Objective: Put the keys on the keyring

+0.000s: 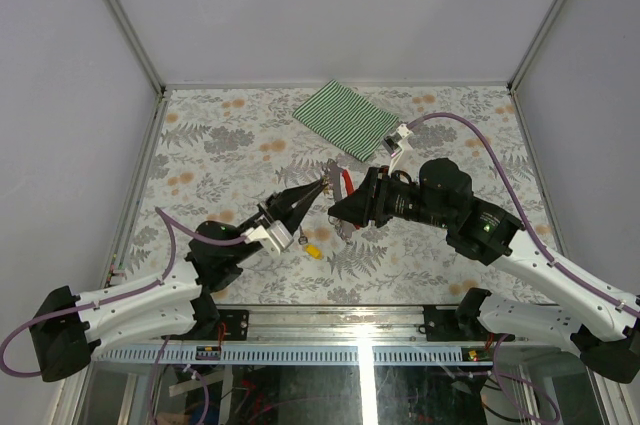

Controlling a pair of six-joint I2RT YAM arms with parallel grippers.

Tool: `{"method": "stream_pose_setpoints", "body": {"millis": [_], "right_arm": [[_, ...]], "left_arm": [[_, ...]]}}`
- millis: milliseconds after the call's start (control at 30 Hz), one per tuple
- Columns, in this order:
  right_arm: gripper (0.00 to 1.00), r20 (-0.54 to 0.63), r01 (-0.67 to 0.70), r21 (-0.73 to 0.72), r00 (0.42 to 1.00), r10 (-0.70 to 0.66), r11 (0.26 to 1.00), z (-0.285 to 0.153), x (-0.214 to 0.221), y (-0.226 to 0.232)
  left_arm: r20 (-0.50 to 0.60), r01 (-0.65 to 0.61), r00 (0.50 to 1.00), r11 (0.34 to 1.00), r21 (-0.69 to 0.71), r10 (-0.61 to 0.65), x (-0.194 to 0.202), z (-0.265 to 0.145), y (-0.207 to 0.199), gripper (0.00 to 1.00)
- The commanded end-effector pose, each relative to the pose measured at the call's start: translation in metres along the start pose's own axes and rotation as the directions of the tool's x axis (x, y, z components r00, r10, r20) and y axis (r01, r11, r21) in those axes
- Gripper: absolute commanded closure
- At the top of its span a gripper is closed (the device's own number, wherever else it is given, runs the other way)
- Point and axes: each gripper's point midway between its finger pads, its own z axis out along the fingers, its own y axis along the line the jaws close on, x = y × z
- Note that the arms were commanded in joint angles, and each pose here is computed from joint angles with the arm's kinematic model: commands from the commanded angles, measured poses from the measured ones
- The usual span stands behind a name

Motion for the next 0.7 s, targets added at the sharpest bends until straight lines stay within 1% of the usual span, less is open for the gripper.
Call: {"method": "stream_pose_setpoints", "body": {"millis": [0,100,167,267,333,367,533,600,667], "right_arm": [[1.0,0.065,0.053,-0.067,0.997,-0.049,0.996,-0.007,-0.019,0.022],[1.0,0.067,0.068,-0.06,0.996,-0.064,0.996,-0.009,-0.019,0.022],[0.99,0.069,0.085,-0.061,0.994,-0.081,0.995,-0.01,-0.019,0.022],[0.95,0.075,0.129,-0.064,0.989,-0.124,0.99,-0.013,-0.021,0.023],[0.91,0.078,0.169,-0.075,0.984,-0.163,0.983,-0.015,-0.02,0.024],[0.87,0.081,0.195,-0.082,0.979,-0.189,0.977,-0.016,-0.02,0.025],[0.58,0.087,0.306,-0.109,0.951,-0.298,0.946,-0.019,-0.014,0.023],[0.51,0.091,0.351,-0.113,0.935,-0.342,0.93,-0.022,-0.013,0.022],[0.46,0.099,0.389,-0.117,0.92,-0.379,0.914,-0.026,-0.013,0.023]], "left_arm": [[0.068,0.015,0.998,1.0,-0.026,-0.014,-0.025,0.006,0.011,0.94],[0.058,0.021,0.998,1.0,-0.012,-0.02,-0.024,0.006,0.009,0.99],[0.049,0.025,0.998,1.0,-0.003,-0.024,-0.024,0.006,0.008,1.0],[0.028,0.036,0.999,0.999,-0.003,-0.036,-0.023,0.005,0.009,1.0],[0.012,0.075,0.997,0.997,-0.006,-0.075,-0.024,0.003,0.011,1.0],[0.003,0.092,0.996,0.996,-0.006,-0.092,-0.024,0.003,0.011,1.0],[-0.017,0.178,0.984,0.984,0.006,-0.178,-0.03,0.002,0.01,1.0],[-0.037,0.206,0.978,0.978,0.011,-0.206,-0.03,0.001,0.009,1.0],[-0.034,0.223,0.974,0.975,0.01,-0.223,-0.031,-0.001,0.009,1.0]]}}
